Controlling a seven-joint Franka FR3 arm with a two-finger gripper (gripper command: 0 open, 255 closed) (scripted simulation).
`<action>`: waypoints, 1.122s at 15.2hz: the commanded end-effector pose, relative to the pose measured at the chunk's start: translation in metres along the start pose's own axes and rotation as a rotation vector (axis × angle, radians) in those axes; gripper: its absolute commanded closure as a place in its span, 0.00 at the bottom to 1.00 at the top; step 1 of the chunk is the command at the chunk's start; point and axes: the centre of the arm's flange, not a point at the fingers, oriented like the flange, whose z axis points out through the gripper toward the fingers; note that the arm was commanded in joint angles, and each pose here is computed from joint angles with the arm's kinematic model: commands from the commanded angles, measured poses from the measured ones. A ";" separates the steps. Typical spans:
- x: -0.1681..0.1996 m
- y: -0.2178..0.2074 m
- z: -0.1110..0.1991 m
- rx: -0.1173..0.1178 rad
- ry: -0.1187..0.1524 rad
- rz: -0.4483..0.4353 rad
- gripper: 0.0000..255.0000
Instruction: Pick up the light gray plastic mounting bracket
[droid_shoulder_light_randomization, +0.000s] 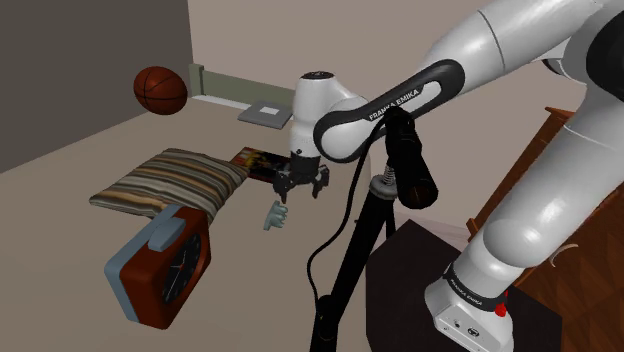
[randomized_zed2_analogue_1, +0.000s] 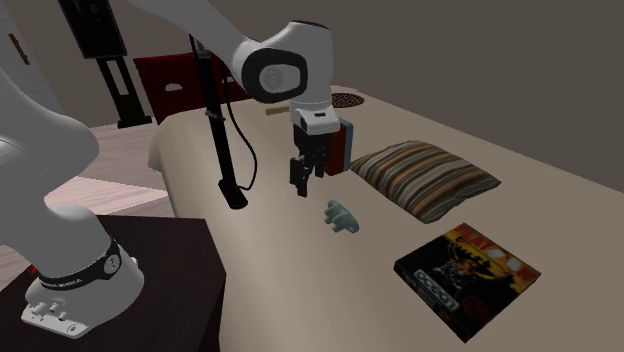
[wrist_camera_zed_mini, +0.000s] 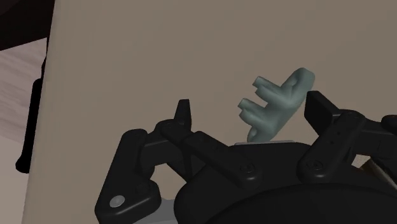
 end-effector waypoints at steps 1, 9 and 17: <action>0.013 -0.018 0.021 -0.004 0.009 0.028 0.00; 0.038 -0.056 0.081 -0.017 0.028 0.090 0.00; 0.038 -0.056 0.105 -0.017 0.028 0.090 1.00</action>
